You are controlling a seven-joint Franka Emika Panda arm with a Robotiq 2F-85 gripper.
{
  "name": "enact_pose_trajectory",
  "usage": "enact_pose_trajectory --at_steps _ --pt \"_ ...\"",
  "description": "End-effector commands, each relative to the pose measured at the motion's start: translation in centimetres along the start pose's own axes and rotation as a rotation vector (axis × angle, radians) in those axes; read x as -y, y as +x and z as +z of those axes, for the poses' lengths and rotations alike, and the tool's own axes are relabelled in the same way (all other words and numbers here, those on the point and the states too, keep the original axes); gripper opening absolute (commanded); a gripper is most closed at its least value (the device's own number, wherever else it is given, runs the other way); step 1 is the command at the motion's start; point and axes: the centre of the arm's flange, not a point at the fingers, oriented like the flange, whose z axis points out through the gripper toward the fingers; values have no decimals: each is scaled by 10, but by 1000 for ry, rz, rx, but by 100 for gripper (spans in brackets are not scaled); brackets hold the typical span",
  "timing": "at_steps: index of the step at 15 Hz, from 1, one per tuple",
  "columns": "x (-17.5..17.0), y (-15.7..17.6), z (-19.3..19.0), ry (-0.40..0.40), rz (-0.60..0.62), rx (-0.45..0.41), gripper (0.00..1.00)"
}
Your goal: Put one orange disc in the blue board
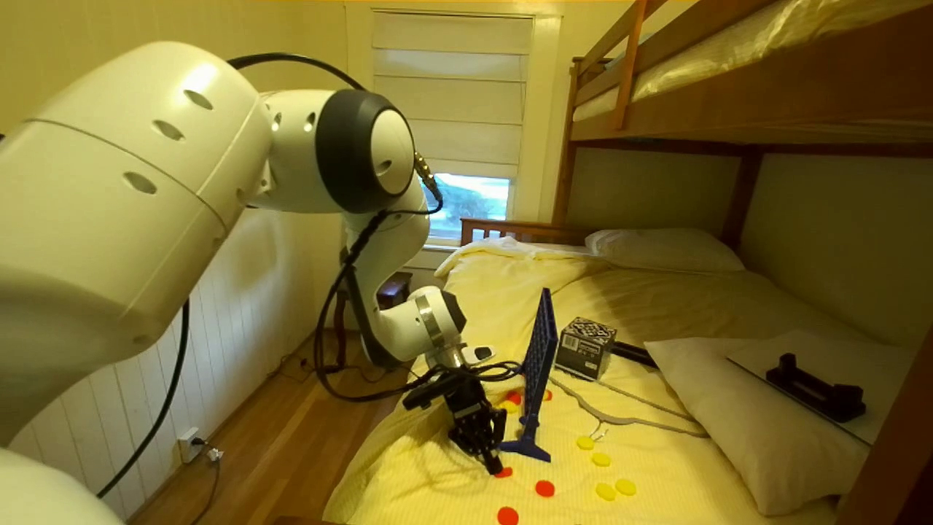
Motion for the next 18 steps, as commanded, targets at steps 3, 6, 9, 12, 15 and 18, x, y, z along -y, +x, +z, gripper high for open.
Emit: enact_pose_trajectory --at_steps 3,6,9,12,15,18 --pt "-11 -12 -5 32 -17 -45 1" --pt "-27 -25 -9 77 -94 -100 1" --pt "-44 -41 -13 126 -146 -161 1" --pt "-66 -63 -18 178 -173 -212 1" --pt "-89 -89 -22 230 -200 -252 1" --pt "-112 -114 -24 274 -237 -286 1"
